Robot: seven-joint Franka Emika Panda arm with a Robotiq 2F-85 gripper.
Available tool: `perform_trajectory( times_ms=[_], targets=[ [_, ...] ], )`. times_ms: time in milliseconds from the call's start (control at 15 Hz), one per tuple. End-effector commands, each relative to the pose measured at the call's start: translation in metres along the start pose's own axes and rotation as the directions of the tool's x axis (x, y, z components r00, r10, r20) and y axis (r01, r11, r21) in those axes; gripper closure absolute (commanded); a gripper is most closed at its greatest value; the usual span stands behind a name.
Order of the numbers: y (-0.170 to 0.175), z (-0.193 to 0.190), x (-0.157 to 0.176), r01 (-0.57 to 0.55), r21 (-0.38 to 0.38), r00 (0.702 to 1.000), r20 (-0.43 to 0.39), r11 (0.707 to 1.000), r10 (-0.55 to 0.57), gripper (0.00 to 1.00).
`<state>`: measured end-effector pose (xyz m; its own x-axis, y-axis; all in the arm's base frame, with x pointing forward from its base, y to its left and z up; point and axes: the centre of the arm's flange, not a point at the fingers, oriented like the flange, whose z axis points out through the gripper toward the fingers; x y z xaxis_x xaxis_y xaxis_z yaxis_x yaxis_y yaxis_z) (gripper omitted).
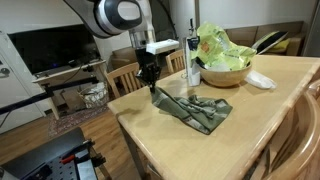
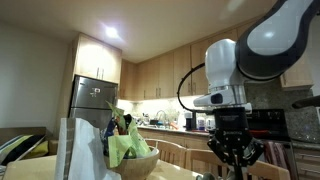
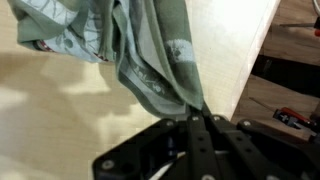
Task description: Move the green towel to the right then fold the green towel
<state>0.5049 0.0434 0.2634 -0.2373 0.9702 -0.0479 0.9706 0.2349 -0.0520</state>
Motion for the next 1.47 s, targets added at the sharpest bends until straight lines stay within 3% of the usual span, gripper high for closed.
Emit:
perform_trajectory(
  times_ms=[0,1067,1400],
  targets=[
    [-0.029,-0.018,0.007,0.067,-0.035,0.998,0.008,0.997,-0.067,0.99],
    [-0.085,-0.019,0.041,0.217,-0.054,0.976,0.04,0.975,-0.215,0.99],
    [-0.073,-0.011,0.042,0.186,-0.019,0.982,0.027,0.982,-0.186,0.98]
  ],
)
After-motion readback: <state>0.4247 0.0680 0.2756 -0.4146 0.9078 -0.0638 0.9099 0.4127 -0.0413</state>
